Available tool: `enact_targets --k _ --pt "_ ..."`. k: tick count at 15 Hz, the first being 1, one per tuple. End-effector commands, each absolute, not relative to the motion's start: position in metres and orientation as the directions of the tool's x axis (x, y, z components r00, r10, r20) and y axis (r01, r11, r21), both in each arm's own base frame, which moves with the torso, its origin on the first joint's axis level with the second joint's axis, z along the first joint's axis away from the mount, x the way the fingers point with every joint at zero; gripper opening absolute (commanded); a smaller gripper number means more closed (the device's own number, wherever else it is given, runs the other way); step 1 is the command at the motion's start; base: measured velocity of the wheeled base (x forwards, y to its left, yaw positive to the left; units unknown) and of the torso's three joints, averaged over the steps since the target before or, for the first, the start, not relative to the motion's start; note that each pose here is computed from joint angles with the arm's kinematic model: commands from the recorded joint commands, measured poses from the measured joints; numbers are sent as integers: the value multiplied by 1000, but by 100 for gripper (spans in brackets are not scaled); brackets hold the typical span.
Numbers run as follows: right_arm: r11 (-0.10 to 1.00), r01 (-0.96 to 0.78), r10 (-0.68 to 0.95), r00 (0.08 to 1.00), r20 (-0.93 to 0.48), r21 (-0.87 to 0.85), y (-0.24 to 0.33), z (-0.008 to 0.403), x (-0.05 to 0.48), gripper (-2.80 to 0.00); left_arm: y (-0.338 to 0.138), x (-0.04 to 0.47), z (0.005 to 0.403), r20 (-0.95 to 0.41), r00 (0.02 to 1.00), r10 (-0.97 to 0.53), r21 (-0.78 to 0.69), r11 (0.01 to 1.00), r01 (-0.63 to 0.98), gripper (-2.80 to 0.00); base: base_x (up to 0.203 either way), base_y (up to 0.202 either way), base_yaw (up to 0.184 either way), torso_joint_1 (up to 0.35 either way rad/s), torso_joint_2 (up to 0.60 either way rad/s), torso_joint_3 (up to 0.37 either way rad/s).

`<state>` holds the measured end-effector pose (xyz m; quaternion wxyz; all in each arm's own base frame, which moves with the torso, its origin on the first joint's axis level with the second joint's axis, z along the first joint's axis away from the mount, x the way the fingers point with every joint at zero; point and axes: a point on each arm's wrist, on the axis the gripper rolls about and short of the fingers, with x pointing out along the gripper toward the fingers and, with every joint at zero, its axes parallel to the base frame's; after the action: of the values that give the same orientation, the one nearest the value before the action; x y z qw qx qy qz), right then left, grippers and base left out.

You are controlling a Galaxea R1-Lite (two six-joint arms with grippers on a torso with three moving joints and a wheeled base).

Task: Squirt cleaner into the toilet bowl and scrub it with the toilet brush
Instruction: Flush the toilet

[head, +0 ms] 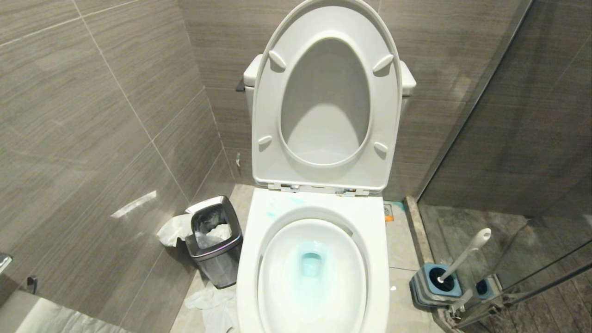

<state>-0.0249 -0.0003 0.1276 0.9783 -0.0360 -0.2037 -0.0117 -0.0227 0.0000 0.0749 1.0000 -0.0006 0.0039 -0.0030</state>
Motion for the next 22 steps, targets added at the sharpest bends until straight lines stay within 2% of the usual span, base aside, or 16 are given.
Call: enact_targets --k 1,4,13,22 --pt "997 40 -11 916 400 -65 0 120 -30 -280 0 -23 74 -9 1000 -6 -2 1000 6 -280 0 0 0 0 0 0" --pt "997 29 -6 942 335 -66 0 110 -29 -280 0 -23 74 -9 1000 -6 -2 1000 6 -280 0 0 0 0 0 0" --pt "999 -1 1 1000 9 -35 0 76 -23 -280 0 -23 74 -9 1000 -6 -2 1000 6 -280 0 0 0 0 0 0" --pt "999 5 -5 1000 -3 52 0 75 -23 -280 0 -23 74 -9 1000 -6 -2 1000 6 -280 0 0 0 0 0 0"
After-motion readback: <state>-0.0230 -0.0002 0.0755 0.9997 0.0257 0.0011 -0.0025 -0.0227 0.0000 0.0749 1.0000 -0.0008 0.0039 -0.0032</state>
